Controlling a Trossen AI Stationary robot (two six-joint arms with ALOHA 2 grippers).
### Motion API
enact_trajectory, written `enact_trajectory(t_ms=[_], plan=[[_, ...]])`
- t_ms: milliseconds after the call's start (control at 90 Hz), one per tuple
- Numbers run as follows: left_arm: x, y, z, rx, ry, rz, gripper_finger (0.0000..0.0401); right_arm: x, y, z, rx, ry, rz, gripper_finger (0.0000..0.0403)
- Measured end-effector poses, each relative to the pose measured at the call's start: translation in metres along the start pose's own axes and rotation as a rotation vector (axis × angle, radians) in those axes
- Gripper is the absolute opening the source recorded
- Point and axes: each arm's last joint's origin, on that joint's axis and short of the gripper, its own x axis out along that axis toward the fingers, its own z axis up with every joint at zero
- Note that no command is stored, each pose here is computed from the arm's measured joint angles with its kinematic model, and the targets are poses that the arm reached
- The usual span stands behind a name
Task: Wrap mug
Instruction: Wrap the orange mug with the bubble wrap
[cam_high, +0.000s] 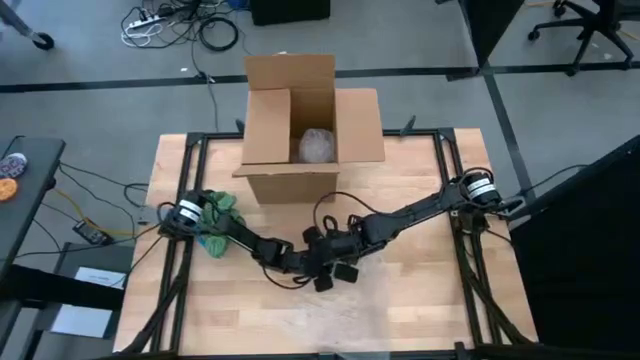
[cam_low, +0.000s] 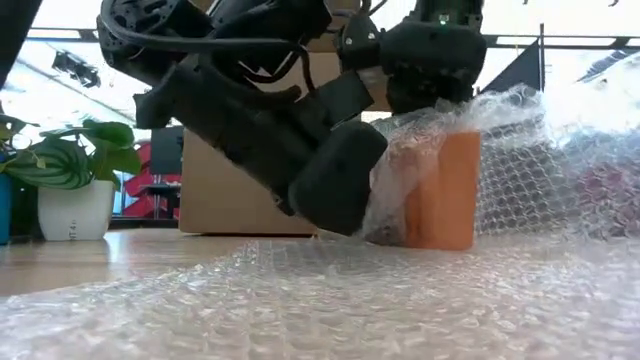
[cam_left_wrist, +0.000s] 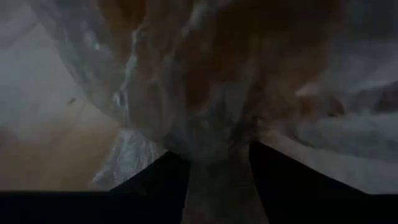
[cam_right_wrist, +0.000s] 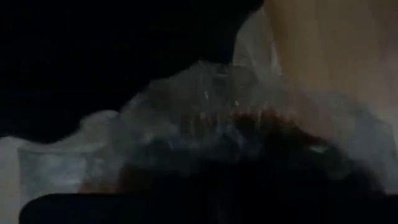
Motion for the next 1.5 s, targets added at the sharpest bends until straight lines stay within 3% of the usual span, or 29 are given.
enact_trajectory(t_ms=[367,800,1022,1233,1311,1500], plan=[[-0.028,0.010,0.011,0.100,0.133,0.038,0.0152,0.003,-0.005,0.007,0.018,-0.035,0.014,0.0050],[-0.034,0.016,0.009,0.122,0.198,0.084,0.0156,0.008,-0.012,0.010,0.012,-0.008,0.052,0.0050],[-0.051,0.021,0.024,0.125,0.243,0.103,0.0212,0.006,-0.012,0.008,0.006,0.018,0.068,0.0050],[-0.070,0.014,0.049,0.293,0.409,0.137,0.0278,0.005,-0.012,0.008,0.004,0.018,0.060,0.0050],[-0.079,0.005,0.067,0.320,0.357,0.170,0.0287,0.006,-0.013,0.011,0.016,-0.016,0.045,0.0050],[-0.092,-0.021,0.074,0.359,0.242,0.166,0.0287,0.017,-0.012,0.014,0.025,-0.143,0.047,0.0050]])
